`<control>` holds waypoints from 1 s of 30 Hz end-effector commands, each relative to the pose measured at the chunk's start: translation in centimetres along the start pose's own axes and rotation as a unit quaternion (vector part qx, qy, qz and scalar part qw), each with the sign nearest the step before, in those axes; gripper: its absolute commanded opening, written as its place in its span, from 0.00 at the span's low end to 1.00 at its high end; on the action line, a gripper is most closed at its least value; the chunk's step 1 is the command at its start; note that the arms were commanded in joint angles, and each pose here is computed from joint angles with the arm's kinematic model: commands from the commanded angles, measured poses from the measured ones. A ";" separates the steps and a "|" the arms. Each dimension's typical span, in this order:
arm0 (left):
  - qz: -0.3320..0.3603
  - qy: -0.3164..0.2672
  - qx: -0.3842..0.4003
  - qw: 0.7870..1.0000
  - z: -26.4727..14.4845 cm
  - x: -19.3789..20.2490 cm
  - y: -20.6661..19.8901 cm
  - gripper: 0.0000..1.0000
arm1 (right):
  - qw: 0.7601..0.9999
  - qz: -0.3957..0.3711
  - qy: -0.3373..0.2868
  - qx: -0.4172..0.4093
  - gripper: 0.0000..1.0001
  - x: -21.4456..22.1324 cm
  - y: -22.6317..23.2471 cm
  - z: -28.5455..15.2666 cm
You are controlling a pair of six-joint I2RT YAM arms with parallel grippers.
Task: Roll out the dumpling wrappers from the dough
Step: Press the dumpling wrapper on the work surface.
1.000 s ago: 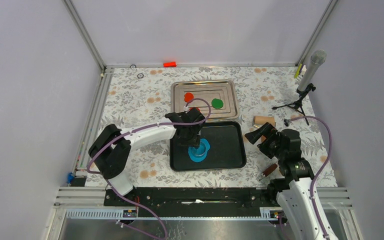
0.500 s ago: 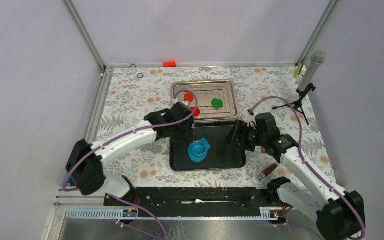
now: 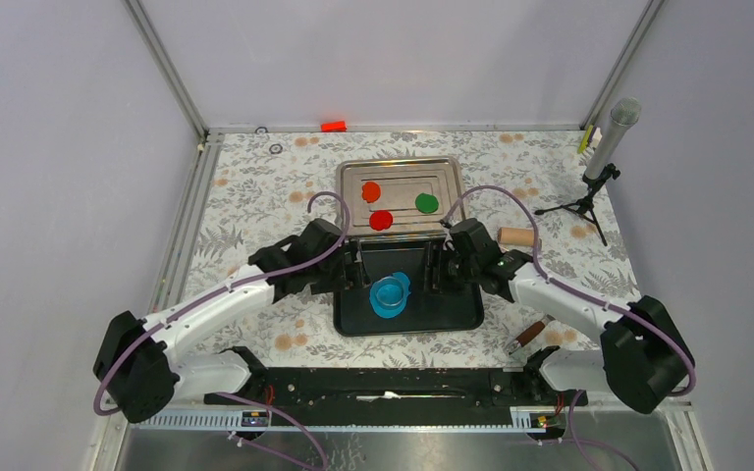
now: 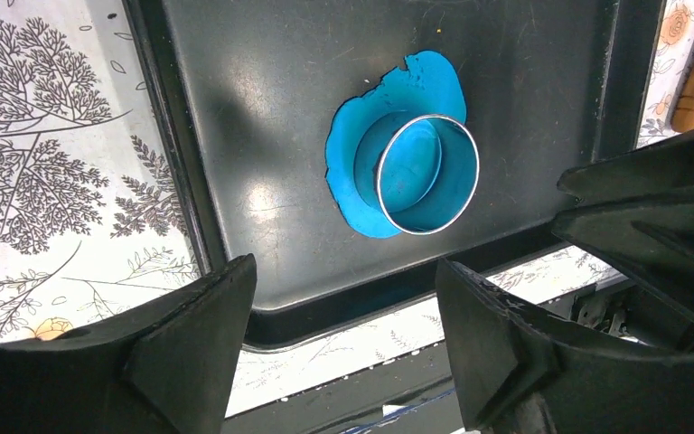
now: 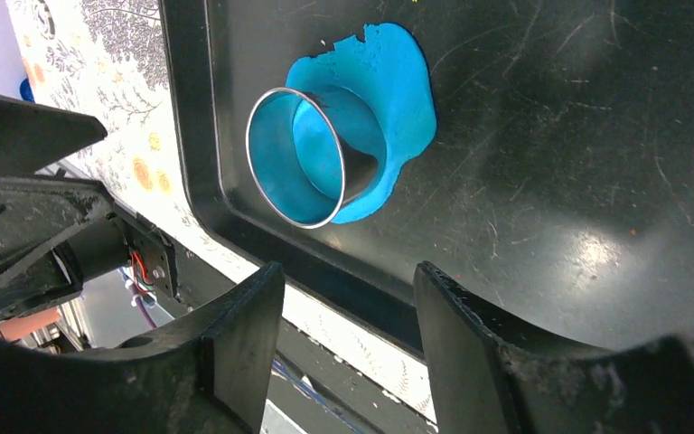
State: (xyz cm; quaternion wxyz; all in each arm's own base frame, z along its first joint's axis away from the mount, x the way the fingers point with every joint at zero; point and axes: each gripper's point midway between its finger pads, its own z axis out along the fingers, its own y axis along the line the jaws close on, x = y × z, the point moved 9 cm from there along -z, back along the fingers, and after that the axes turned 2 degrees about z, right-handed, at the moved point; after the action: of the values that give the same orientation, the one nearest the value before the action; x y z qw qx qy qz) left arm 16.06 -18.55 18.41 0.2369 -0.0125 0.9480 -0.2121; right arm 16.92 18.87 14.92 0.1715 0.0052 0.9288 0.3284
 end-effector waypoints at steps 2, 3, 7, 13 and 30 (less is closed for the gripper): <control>-0.018 -0.007 0.035 0.999 0.7 0.0 -0.5 0.80 | 0.999 -0.017 -0.031 -0.023 0.58 -1.4 1.9 1.5; -0.017 0.004 0.044 0.999 1.1 0.2 -0.6 0.80 | 0.999 -0.014 -0.030 -0.017 0.54 -1.5 1.8 2.0; -0.021 0.030 0.073 0.997 2.9 0.8 -1.0 0.85 | 1.000 -0.009 -0.020 -0.012 0.43 -1.9 2.0 3.3; -0.039 0.049 0.072 0.995 4.7 1.5 -0.7 0.77 | 1.000 -0.010 -0.008 -0.005 0.41 -2.1 1.8 4.4; -0.041 0.060 0.062 0.995 5.9 1.8 -0.5 0.39 | 1.000 -0.002 0.005 -0.016 0.32 -1.6 1.3 5.4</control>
State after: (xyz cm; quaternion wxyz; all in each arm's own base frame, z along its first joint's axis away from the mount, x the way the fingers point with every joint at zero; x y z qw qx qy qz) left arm 16.42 -20.88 12.66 0.1583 -0.0232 0.9538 -0.2543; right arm 19.42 21.99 11.52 0.1513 0.0103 0.9369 0.3149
